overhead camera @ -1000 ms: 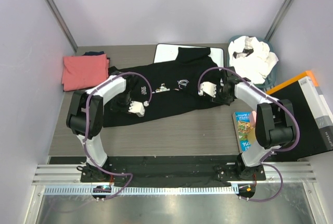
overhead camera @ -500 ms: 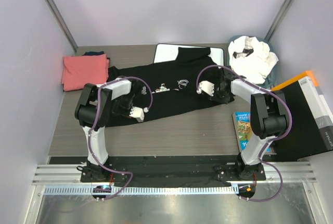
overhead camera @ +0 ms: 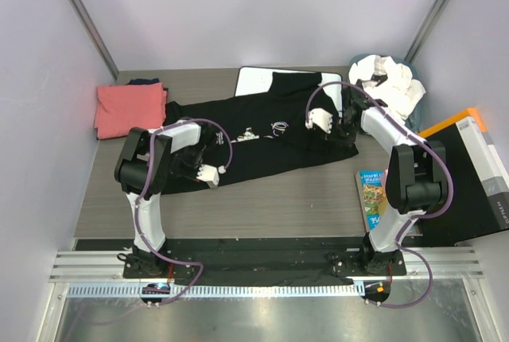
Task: Fold and stack the t-shirts
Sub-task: Fold the flattened tshirt in 1/3 of the way
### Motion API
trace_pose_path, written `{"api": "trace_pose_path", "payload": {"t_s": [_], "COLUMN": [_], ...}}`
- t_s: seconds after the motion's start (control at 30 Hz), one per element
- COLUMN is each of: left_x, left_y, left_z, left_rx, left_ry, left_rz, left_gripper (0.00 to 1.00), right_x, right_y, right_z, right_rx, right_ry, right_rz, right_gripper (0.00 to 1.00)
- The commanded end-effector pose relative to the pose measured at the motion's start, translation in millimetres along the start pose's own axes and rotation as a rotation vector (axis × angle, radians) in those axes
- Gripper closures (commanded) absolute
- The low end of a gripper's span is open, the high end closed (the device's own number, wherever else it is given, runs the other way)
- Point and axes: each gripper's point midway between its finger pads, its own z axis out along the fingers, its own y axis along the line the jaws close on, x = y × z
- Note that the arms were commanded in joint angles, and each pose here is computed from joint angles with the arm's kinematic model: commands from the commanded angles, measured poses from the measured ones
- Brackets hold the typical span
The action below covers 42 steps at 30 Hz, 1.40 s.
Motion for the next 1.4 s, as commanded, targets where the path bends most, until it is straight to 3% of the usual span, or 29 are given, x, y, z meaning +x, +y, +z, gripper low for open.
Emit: {"api": "trace_pose_path", "payload": {"t_s": [0.0, 0.03, 0.07, 0.2, 0.47, 0.7, 1.03, 1.07, 1.2, 1.23, 1.37], "left_x": [-5, -5, -5, -3, 11, 14, 7, 7, 15, 17, 28], "left_y": [-2, -1, 0, 0, -19, -35, -57, -59, -54, -52, -42], "left_z": [11, 11, 12, 15, 25, 28, 30, 31, 18, 7, -38], "left_rx": [0.038, 0.039, 0.04, 0.052, 0.102, 0.114, 0.132, 0.132, 0.095, 0.087, -0.002], "left_ry": [-0.018, -0.015, -0.014, -0.002, 0.003, -0.035, -0.097, -0.095, -0.087, -0.095, -0.135], "left_rz": [-0.005, -0.003, -0.006, -0.009, -0.028, -0.05, -0.011, -0.006, -0.021, -0.034, -0.071], "left_gripper": [1.0, 1.0, 1.0, 1.0, 1.0, 1.0, 1.0, 1.0, 1.0, 0.99, 0.75], "right_x": [-3, 0, 2, 14, 55, 80, 80, 78, 62, 55, 15], "right_y": [-34, -34, -34, -28, -6, 52, 91, 89, 72, 66, 31], "right_z": [11, 23, 29, 53, 57, 46, 25, 21, -2, -10, -44], "right_rx": [0.076, 0.06, 0.05, 0.006, -0.036, -0.109, -0.134, -0.117, -0.043, -0.024, 0.092], "right_ry": [-0.02, -0.01, -0.002, 0.037, 0.127, 0.176, 0.183, 0.177, 0.14, 0.123, 0.016], "right_rz": [0.073, 0.079, 0.084, 0.09, 0.129, 0.156, 0.182, 0.179, 0.151, 0.13, 0.008], "right_gripper": [0.79, 0.89, 0.93, 0.98, 0.98, 0.99, 0.98, 0.96, 0.66, 0.62, 0.44]}}
